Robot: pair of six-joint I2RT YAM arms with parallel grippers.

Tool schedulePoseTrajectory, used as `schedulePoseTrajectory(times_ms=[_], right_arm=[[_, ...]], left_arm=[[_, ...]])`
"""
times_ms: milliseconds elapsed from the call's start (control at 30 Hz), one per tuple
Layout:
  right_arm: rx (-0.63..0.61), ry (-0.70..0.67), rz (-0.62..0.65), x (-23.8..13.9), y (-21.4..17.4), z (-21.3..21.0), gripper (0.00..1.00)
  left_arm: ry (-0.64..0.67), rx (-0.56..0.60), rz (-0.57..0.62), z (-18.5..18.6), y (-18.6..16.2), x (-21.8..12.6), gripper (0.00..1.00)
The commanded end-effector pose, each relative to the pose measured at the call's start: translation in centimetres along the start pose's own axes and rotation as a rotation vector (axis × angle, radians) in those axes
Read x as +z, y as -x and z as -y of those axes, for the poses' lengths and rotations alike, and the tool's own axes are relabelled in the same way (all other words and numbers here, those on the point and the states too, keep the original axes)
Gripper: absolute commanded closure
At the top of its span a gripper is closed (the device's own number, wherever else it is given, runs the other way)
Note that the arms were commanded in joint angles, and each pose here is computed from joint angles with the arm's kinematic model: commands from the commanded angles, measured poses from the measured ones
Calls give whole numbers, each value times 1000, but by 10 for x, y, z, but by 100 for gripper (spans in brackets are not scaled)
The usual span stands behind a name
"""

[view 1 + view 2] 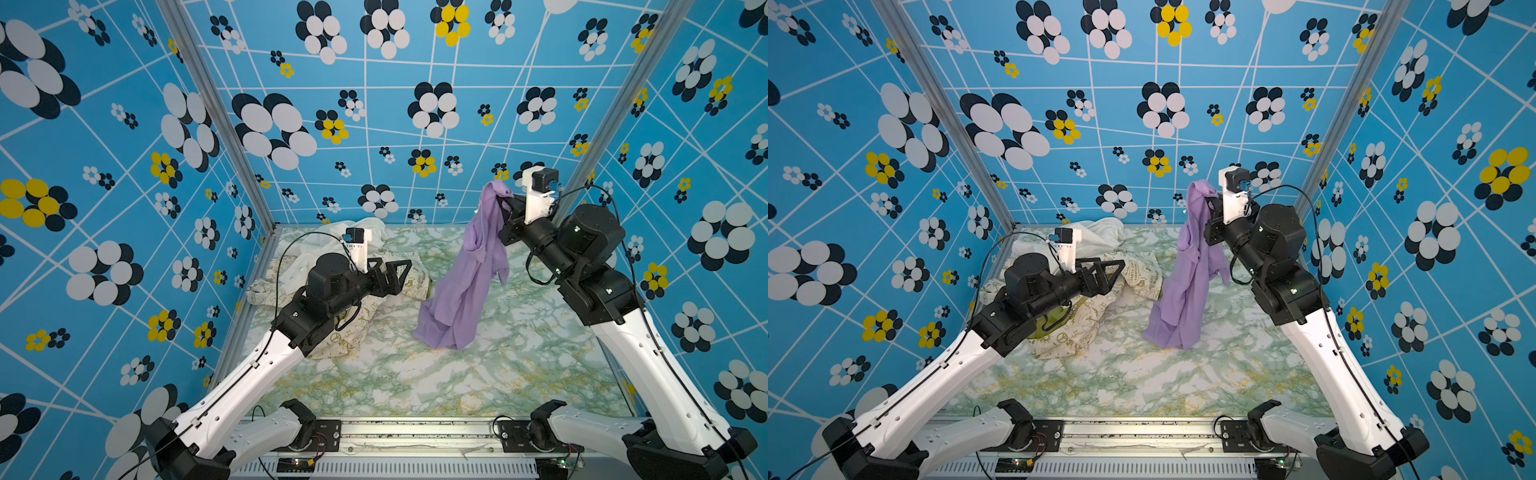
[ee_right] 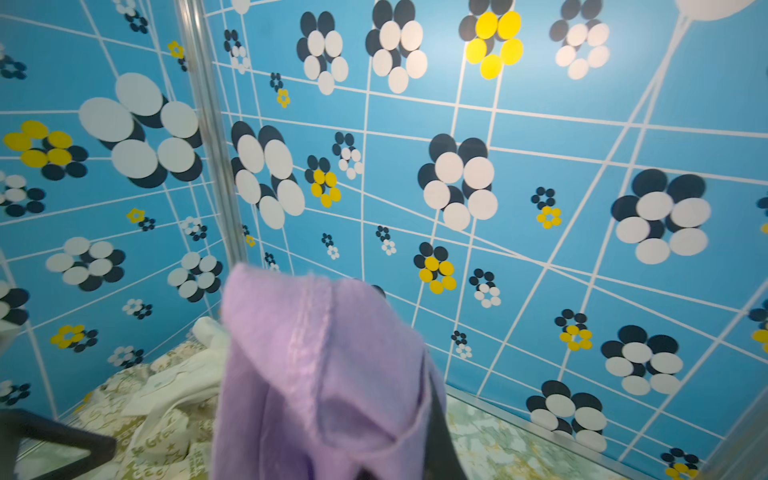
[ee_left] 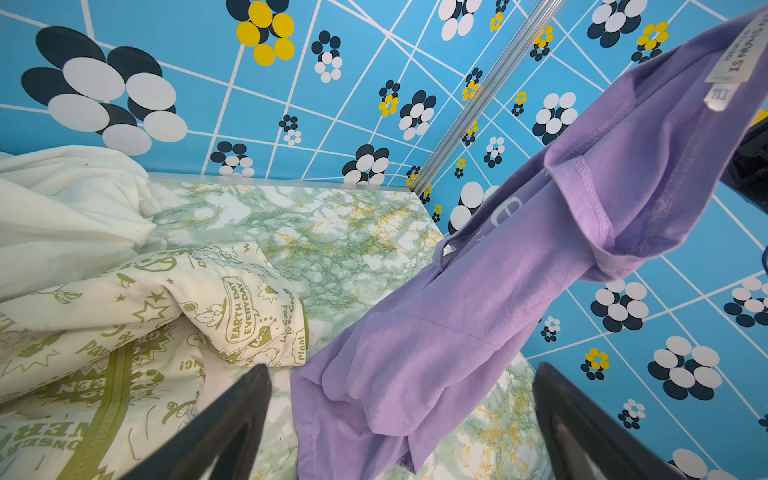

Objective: Pick out a specific cloth from the pile
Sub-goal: 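Pull the purple shirt away with the right gripper while the left gripper releases it, then lower the purple shirt onto the table far from the pile with right gripper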

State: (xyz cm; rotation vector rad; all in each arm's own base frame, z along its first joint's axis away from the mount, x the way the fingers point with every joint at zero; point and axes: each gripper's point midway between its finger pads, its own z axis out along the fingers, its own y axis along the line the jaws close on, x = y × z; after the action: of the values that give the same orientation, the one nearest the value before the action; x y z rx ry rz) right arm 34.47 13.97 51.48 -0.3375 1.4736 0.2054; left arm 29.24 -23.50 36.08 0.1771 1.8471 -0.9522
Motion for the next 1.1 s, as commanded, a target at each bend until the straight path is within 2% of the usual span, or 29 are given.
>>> schedulePoseTrajectory(times_ms=[0, 200, 300, 400, 533, 633, 700, 800, 900, 1067], right_arm=[[-7, -116, 10, 7, 8, 37, 100], [38, -202, -51, 55, -10, 96, 100], [87, -260, -65, 76, -6, 136, 100], [124, -257, -13, 86, 24, 151, 100], [107, -201, 107, 84, 78, 145, 100], [104, -199, 118, 83, 86, 145, 100], [104, -196, 79, 87, 72, 145, 100], [121, -197, -24, 94, 31, 145, 100], [149, -215, -133, 95, -26, 144, 100], [212, -285, -365, 83, -152, 148, 100]], left_arm=[[29, -2, 5, -9, -3, -4, 1], [92, -4, -9, -21, -7, -9, 1], [96, -10, -8, -22, -8, -12, 1], [109, -18, -8, -25, -9, -16, 1], [117, -28, 3, -28, -10, -21, 1], [119, -33, 10, -30, -12, -24, 1], [122, -37, 14, -31, -13, -25, 1], [122, -41, 18, -32, -15, -27, 1], [124, -45, 19, -33, -16, -28, 1], [126, -47, 21, -35, -18, -31, 1]])
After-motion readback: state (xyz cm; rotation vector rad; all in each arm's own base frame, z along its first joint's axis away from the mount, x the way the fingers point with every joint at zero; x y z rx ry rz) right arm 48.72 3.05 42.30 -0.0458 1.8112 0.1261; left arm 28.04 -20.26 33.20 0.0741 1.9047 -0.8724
